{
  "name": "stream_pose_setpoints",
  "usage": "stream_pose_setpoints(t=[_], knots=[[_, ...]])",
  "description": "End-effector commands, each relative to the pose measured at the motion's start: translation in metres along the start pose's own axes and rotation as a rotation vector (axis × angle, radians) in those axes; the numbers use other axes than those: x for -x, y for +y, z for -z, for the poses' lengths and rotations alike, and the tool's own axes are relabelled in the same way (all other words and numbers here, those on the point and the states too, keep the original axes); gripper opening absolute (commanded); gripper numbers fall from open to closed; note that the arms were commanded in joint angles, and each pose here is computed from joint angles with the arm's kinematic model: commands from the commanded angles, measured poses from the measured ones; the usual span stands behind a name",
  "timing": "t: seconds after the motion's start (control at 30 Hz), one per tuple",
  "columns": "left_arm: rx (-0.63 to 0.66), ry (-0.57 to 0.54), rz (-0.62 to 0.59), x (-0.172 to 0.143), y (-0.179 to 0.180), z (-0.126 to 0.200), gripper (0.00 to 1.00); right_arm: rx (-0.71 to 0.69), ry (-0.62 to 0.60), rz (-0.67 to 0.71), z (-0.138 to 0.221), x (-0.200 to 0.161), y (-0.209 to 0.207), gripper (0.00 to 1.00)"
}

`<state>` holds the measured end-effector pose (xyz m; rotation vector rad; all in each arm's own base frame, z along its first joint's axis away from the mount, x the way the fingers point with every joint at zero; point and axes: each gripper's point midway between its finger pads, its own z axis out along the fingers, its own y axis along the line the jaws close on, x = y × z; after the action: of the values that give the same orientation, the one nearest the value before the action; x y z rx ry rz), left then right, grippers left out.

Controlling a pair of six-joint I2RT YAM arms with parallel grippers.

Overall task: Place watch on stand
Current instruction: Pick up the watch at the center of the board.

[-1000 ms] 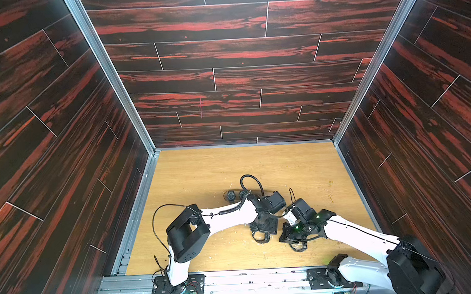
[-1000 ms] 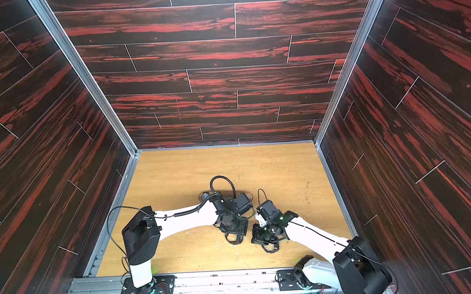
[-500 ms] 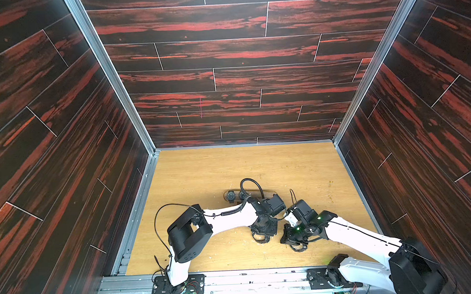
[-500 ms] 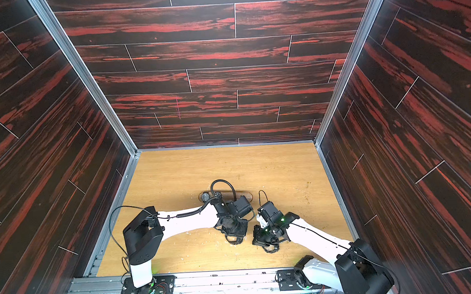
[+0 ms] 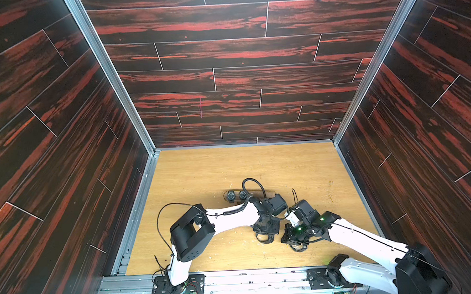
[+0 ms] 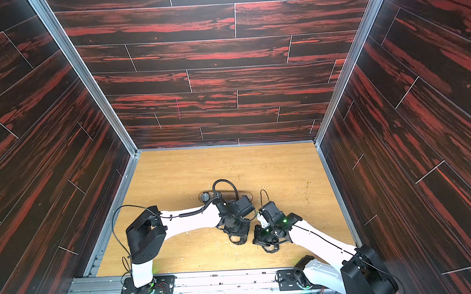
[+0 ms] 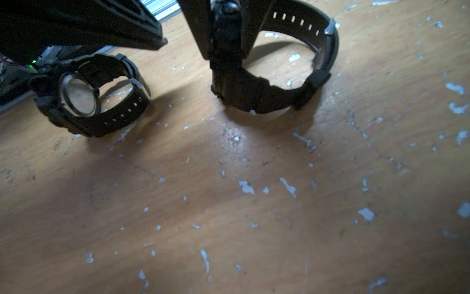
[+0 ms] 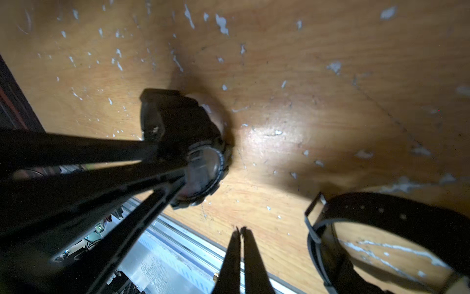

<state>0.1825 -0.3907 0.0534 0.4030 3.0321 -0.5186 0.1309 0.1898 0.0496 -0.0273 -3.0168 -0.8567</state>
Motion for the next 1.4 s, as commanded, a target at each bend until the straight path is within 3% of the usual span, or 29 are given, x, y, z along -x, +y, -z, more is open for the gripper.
stream_pose_setpoints(t=[0.0,0.27,0.5,0.63,0.9,1.37], knots=[[-0.021,-0.022,-0.040,0.009,-0.012,0.023,0.09,0.018,-0.016,0.020,0.012,0.003,0.009,0.09],[-0.173,-0.174,-0.047,0.049,-0.021,0.115,0.09,0.200,-0.173,0.084,0.091,0.043,0.062,0.13],[-0.347,-0.455,-0.087,0.094,-0.016,0.214,0.09,0.509,-0.294,0.101,0.166,0.084,0.105,0.18],[-0.455,-0.499,-0.084,0.110,-0.009,0.252,0.09,0.624,-0.318,0.187,0.187,0.103,0.131,0.21],[-0.619,-0.519,-0.114,0.133,-0.002,0.293,0.09,0.739,-0.334,0.297,0.209,0.134,0.166,0.33],[-0.749,-0.501,-0.117,0.165,0.008,0.301,0.09,0.736,-0.319,0.358,0.195,0.175,0.206,0.45]])
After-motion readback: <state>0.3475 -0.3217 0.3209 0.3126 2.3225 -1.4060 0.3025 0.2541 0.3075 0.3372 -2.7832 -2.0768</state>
